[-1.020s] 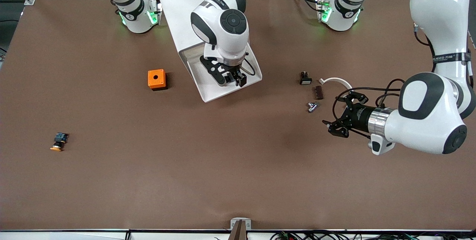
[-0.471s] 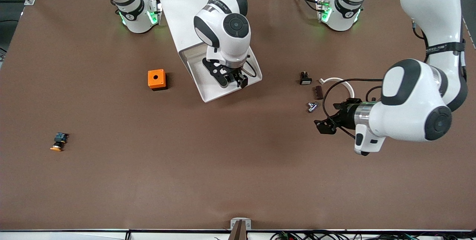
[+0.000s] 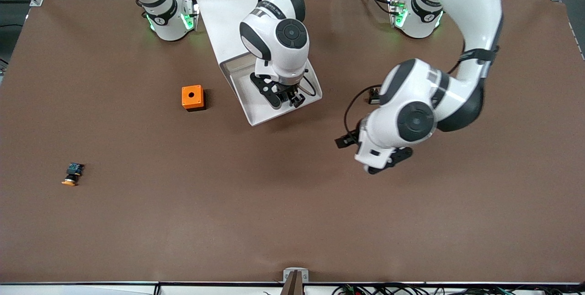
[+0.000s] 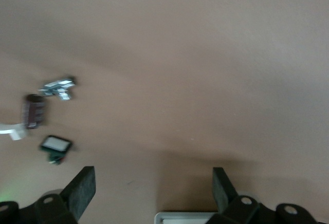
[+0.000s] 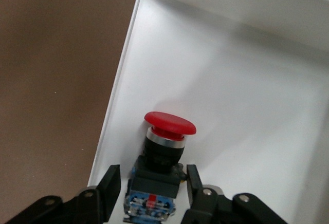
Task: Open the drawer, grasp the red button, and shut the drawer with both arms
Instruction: 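Push the drawer shut with the left gripper while the right gripper carries the button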
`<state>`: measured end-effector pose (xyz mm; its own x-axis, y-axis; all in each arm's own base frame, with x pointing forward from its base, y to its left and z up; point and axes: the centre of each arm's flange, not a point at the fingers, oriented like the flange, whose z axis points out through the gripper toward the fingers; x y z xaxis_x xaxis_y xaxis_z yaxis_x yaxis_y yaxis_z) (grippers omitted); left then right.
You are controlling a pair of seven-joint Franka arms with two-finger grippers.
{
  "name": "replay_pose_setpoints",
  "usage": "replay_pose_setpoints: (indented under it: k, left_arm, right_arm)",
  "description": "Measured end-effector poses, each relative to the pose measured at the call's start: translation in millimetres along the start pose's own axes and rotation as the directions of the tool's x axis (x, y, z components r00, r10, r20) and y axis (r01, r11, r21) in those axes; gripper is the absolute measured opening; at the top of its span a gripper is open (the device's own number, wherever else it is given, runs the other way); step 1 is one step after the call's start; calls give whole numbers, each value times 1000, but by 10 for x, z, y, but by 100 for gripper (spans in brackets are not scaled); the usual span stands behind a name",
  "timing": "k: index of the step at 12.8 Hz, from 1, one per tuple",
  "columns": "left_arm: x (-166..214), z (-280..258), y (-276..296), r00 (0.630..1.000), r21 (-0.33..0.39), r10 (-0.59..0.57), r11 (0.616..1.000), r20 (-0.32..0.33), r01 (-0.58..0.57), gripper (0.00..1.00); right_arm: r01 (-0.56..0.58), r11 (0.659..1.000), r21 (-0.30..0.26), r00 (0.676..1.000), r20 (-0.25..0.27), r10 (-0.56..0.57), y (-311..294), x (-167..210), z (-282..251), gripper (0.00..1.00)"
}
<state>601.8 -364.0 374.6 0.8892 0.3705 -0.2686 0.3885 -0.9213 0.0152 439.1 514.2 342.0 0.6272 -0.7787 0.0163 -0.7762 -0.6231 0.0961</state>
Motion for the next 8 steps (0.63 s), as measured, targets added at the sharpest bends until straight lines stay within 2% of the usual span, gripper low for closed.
replay_pose_setpoints:
  k: [1,6,8]
  left_arm:
    - [-98,164,84,1000,-5,17,1000,-4,-17,100]
    - [-424,745,274,998,-69,47,996,-28,-49,100]
    - [-623,898,335,999,-59,49,997,-22,-50,100]
  right_arm:
    - [2,1000,1,1000,0,-2,1,-13,-4,48]
    - [22,1000,-15,1000,4,-22,0,0,-68,48]
    - [97,994,-48,994,45,-94,-17,200,-318,47]
